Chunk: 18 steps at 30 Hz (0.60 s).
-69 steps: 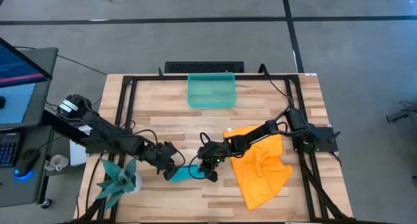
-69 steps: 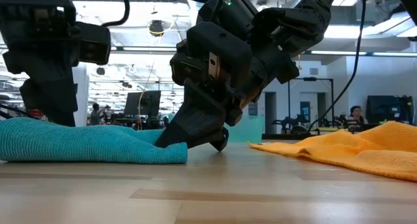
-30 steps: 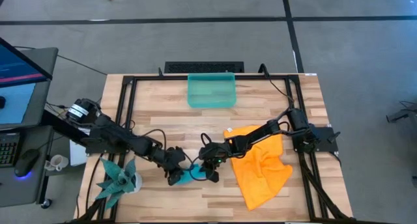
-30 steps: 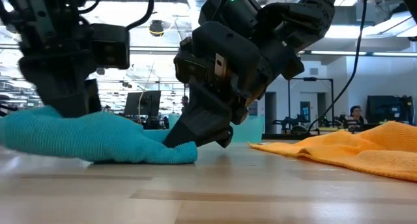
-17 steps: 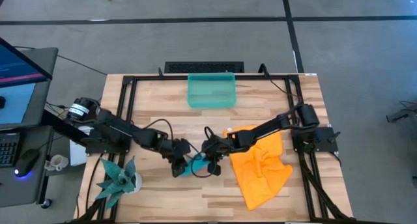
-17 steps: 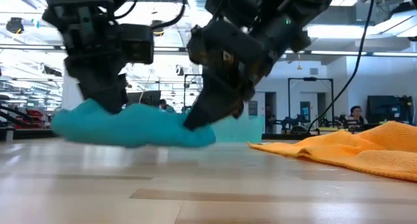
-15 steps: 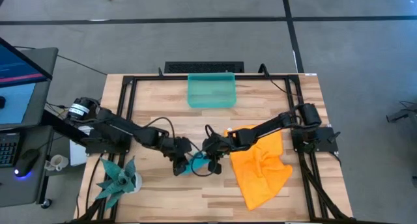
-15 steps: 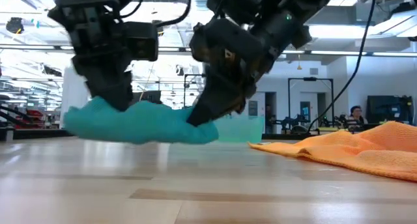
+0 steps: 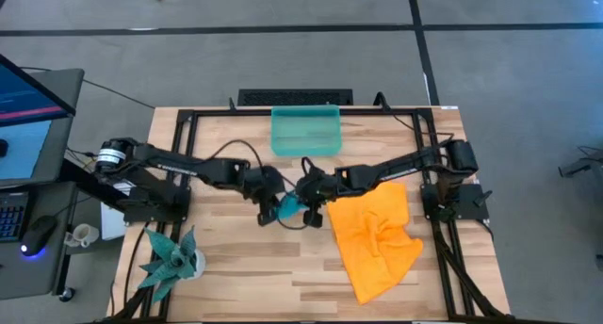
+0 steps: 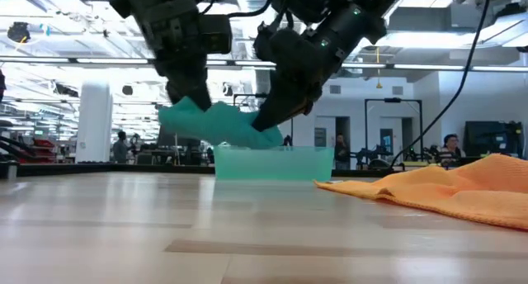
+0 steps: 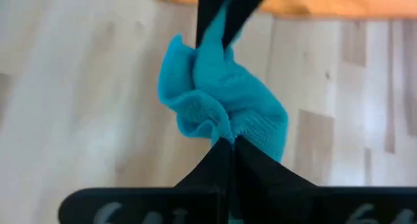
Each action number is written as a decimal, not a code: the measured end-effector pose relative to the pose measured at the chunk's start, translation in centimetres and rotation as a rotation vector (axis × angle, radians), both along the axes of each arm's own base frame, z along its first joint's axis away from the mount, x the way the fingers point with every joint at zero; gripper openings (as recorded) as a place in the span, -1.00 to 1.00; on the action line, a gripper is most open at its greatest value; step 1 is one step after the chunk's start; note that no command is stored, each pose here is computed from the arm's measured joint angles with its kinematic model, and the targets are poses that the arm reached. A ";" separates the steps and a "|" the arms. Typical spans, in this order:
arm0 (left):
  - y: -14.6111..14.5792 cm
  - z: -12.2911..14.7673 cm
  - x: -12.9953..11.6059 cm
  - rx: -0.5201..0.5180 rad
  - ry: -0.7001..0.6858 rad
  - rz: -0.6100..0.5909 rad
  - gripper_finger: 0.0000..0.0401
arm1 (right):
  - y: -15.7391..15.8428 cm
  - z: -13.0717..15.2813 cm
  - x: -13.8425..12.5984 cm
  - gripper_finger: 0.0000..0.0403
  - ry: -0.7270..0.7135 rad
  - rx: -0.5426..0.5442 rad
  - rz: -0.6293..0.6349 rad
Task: Roll microfiber towels into tight, uniform cylinder then place into a basket
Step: Put the rolled blue microfiber cloth into the blue bin
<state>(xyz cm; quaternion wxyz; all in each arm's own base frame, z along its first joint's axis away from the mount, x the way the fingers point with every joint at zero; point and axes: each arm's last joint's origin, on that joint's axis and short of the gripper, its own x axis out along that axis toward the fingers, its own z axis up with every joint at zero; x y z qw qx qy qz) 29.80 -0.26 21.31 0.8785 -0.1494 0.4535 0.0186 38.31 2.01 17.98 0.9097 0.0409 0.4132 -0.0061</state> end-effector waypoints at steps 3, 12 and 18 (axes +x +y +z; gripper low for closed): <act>1.9 0.6 -0.3 0.014 -0.024 0.021 -1.00 | -1.7 0.2 -0.1 -0.93 0.008 -0.021 -0.021; 7.3 1.6 -0.7 0.093 -0.122 0.107 -1.00 | -7.2 1.7 -1.0 -0.93 -0.009 -0.039 -0.132; 11.2 1.7 -1.5 0.156 -0.154 0.170 -1.00 | -10.5 1.8 -1.4 -0.93 -0.035 -0.060 -0.196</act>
